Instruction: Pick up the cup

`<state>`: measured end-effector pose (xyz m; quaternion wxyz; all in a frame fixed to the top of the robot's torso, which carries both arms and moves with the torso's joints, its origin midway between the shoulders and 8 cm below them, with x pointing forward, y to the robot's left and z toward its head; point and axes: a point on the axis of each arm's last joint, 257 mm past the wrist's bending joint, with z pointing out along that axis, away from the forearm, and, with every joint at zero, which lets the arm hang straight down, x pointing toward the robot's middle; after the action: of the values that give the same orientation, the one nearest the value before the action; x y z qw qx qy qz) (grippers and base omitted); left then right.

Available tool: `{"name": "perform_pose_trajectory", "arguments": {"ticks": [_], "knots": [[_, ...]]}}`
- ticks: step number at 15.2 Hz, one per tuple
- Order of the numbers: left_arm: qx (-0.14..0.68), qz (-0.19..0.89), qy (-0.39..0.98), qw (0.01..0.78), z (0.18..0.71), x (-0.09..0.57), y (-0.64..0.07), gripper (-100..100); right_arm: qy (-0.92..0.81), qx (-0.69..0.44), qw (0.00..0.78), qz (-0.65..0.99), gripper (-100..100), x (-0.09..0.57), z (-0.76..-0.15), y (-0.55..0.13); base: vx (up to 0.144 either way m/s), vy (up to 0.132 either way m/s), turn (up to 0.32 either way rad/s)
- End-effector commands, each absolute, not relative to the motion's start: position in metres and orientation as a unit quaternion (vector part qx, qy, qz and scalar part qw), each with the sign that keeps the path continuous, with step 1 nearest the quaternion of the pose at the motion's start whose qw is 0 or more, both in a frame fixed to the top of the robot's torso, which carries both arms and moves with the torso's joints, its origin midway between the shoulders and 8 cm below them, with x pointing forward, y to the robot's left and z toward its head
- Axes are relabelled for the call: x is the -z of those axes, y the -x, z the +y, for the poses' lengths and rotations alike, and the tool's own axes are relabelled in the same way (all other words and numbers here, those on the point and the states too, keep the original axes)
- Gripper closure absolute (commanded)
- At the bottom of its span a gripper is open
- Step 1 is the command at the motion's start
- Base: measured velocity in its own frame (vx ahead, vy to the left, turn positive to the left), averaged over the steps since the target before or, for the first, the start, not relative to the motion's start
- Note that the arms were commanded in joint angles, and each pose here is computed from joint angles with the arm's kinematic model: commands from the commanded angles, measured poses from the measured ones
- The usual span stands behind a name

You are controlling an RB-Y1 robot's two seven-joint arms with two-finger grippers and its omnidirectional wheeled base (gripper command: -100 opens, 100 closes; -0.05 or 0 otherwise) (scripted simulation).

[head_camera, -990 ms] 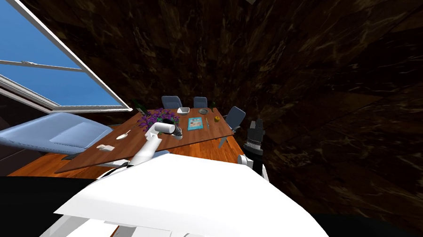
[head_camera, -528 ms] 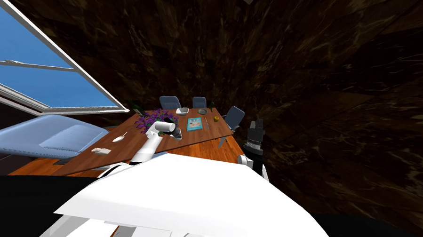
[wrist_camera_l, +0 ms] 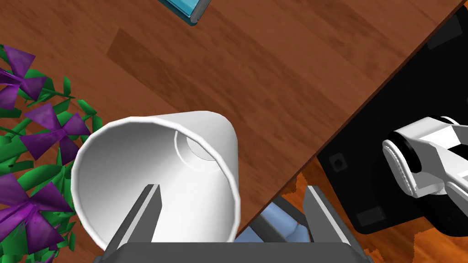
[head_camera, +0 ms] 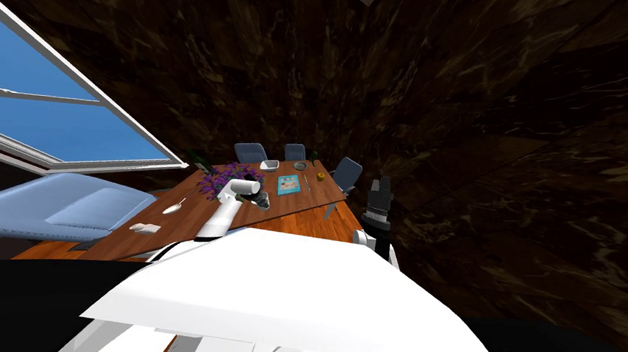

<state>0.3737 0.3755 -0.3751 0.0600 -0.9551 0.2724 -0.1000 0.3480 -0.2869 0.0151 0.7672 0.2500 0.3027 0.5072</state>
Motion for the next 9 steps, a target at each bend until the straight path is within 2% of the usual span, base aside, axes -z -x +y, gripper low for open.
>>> {"name": "perform_pose_trajectory", "arguments": {"ticks": [1, 6, 7, 9], "knots": [[0.1, 0.273, 0.955, 0.06, 0.377, 0.384, -0.374, -100, -0.25, -0.507, 0.767, 0.303, 0, -0.015, -0.287, -0.348, 0.013, 0.002, 0.012], [0.099, 0.274, 0.955, 0.06, 0.379, 0.394, -0.374, -100, -0.25, -0.507, 0.767, 0.303, 0, -0.015, -0.287, -0.348, 0.019, -0.011, 0.013], [0.1, 0.274, 0.954, 0.06, 0.379, 0.394, -0.374, 100, -0.25, -0.507, 0.767, 0.303, 0, -0.015, -0.287, -0.348, 0.0, 0.0, 0.0], [0.1, 0.275, 0.954, 0.06, 0.379, 0.394, -0.374, 100, -0.25, -0.507, 0.767, 0.303, 0, -0.015, -0.287, -0.348, 0.0, -0.002, 0.006]]}}
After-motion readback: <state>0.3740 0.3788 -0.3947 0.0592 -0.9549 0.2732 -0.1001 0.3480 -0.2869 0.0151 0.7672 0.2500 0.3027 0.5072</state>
